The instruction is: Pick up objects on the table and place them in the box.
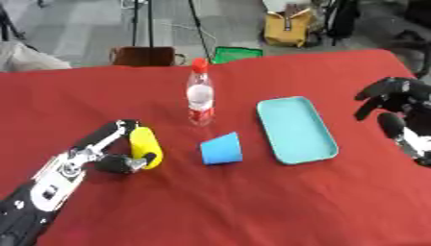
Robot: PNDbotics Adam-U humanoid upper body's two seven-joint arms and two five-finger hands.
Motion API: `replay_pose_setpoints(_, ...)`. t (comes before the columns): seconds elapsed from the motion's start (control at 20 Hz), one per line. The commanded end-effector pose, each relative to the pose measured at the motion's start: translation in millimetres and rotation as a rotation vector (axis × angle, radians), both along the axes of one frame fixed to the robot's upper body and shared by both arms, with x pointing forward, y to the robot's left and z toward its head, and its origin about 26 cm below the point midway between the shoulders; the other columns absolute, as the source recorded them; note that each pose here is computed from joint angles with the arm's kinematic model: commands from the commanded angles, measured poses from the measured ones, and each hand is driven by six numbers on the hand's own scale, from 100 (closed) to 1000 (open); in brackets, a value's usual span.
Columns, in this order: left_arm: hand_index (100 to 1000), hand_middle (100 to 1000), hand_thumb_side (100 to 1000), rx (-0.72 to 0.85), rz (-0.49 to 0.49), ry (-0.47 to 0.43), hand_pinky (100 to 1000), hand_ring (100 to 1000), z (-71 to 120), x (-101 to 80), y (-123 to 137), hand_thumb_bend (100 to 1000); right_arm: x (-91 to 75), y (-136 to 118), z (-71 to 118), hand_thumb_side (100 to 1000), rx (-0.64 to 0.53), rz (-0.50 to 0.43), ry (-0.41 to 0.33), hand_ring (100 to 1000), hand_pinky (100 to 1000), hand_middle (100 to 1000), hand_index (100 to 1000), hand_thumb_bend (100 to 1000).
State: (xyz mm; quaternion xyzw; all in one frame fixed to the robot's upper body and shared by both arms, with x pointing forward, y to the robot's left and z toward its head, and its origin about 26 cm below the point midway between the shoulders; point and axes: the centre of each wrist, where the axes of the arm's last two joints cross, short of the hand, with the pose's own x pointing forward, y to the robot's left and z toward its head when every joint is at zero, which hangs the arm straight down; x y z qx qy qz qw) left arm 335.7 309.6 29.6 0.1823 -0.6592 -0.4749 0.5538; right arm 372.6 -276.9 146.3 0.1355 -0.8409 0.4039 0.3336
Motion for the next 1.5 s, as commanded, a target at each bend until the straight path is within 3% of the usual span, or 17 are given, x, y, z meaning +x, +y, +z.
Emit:
replay_pose_setpoints(0.05, 680, 623, 298, -0.01, 0.002, 0.034, 574, 781, -4.7, -2.2, -4.6, 100, 0.4, -1.3, 8.9, 487, -0.107, 0.112, -0.162, 558, 608, 670, 759, 254)
replay_pose_setpoints(0.3, 673, 618, 308, -0.038, -0.004, 0.005, 563, 779, 12.4, -3.8, -9.4, 100, 0.2, -1.6, 9.1, 487, -0.107, 0.11, -0.162, 558, 607, 670, 759, 255)
replay_pose_setpoints(0.5, 673, 618, 319, -0.065, -0.044, -0.074, 559, 780, 48.7, -7.5, -13.9, 100, 0.1, -2.5, 9.1, 487, -0.108, 0.108, -0.162, 558, 607, 670, 760, 256)
replay_pose_setpoints(0.8, 667, 611, 347, -0.096, -0.172, -0.206, 553, 774, 120.3, -17.1, -20.0, 100, -0.1, -3.0, 9.0, 487, -0.11, 0.106, -0.16, 558, 607, 670, 759, 257)
replay_pose_setpoints(0.95, 665, 610, 360, -0.109, -0.213, -0.232, 551, 769, 139.2, -17.6, -23.8, 100, -0.1, -2.4, 8.9, 487, -0.108, 0.107, -0.16, 558, 607, 671, 760, 258)
replay_pose_setpoints(1.2, 664, 610, 360, -0.109, -0.309, -0.251, 554, 769, 163.4, 2.6, -37.3, 100, 1.0, 3.5, 11.0, 487, -0.101, 0.128, -0.168, 559, 608, 671, 760, 259)
replay_pose_setpoints(1.5, 640, 591, 347, -0.083, -0.358, -0.192, 543, 754, 159.6, 41.5, -41.9, 100, 2.2, 9.5, 13.3, 486, -0.095, 0.153, -0.178, 558, 607, 670, 759, 258)
